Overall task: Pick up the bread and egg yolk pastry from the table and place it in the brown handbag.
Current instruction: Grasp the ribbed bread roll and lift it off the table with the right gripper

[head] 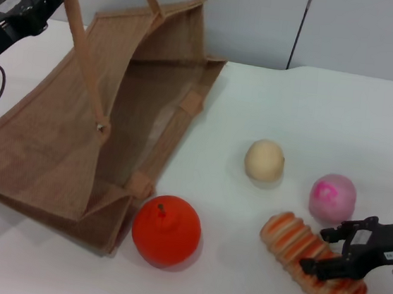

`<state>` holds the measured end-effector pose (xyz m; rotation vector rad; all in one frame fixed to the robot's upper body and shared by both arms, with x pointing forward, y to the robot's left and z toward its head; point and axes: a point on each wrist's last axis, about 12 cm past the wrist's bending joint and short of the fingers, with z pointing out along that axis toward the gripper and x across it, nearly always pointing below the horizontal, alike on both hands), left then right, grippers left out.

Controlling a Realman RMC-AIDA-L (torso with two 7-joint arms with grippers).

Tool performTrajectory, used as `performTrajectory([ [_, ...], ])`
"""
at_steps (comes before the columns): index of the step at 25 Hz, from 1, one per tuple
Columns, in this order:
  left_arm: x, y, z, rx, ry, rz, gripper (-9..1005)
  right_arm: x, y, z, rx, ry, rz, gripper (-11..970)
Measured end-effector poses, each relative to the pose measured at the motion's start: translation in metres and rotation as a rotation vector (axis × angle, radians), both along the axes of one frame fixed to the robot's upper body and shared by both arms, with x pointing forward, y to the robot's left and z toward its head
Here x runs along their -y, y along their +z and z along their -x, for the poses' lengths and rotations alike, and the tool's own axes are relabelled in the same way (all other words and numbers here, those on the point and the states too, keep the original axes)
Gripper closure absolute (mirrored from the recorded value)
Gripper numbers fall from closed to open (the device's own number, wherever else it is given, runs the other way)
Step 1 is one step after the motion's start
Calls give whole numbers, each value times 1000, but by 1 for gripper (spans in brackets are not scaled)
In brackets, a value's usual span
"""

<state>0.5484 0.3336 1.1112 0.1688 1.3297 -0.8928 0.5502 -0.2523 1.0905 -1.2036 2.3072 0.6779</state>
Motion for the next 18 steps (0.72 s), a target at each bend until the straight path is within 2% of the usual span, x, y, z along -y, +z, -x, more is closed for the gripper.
performTrajectory([
  [9,1,1,-1,2,0,-2,880,-6,0,-1,-4,36,10,192],
  [13,2,0,-3,-2,2,-2,880,-6,3,-1,-22,40,-4,334],
  [18,2,0,-4,-6,3,-4,879,-6,5,-2,-16,45,-6,397],
])
